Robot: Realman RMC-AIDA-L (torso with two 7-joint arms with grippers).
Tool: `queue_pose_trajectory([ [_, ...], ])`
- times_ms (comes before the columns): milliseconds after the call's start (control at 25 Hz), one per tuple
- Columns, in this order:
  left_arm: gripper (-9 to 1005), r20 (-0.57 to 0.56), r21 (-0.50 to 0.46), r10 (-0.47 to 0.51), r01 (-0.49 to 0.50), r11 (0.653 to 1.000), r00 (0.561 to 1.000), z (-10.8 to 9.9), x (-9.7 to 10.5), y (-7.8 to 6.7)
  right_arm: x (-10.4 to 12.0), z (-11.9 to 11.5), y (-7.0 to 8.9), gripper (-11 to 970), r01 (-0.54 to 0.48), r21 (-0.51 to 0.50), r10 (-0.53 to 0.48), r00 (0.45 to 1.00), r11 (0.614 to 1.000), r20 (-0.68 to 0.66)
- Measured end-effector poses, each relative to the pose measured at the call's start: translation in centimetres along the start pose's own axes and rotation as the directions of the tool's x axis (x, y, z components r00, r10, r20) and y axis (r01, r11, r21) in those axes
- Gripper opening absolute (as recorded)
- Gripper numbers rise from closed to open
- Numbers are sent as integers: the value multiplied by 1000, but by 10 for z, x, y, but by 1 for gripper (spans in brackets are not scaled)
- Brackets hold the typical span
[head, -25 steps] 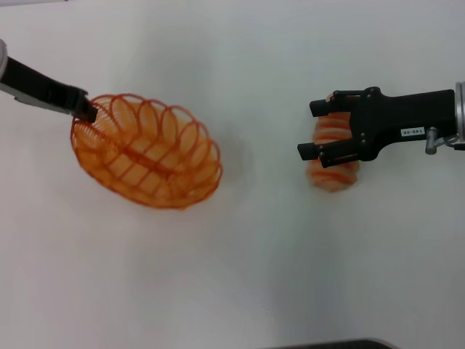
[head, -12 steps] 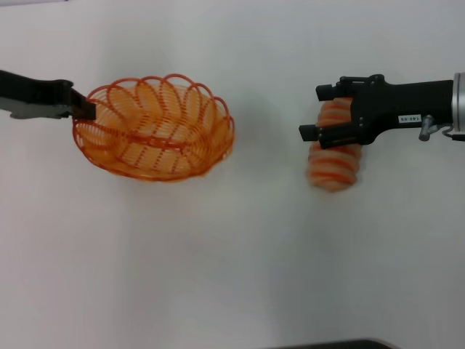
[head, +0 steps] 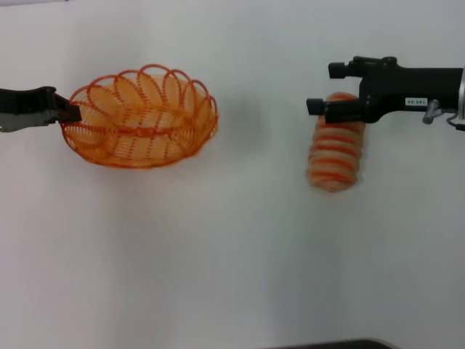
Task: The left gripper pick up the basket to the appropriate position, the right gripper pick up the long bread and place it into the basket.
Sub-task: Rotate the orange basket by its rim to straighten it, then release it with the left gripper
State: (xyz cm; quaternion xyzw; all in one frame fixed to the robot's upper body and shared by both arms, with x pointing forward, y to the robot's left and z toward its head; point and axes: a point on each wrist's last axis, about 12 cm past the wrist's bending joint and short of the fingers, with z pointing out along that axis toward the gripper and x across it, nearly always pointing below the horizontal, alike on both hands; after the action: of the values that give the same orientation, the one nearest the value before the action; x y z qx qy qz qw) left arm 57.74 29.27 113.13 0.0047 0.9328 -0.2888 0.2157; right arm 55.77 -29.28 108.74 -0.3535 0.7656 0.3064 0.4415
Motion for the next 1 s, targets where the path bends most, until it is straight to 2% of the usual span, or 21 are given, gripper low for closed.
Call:
queue_pose_trajectory([
  [320, 71, 26, 21, -52, 52, 998, 998, 7, 11, 9, 3, 3, -4, 930, -37, 57, 33, 998, 998, 57],
  [1000, 70, 43, -12, -35, 35, 999, 998, 24, 19, 12, 8, 10, -2, 931, -38, 52, 36, 998, 998, 46],
])
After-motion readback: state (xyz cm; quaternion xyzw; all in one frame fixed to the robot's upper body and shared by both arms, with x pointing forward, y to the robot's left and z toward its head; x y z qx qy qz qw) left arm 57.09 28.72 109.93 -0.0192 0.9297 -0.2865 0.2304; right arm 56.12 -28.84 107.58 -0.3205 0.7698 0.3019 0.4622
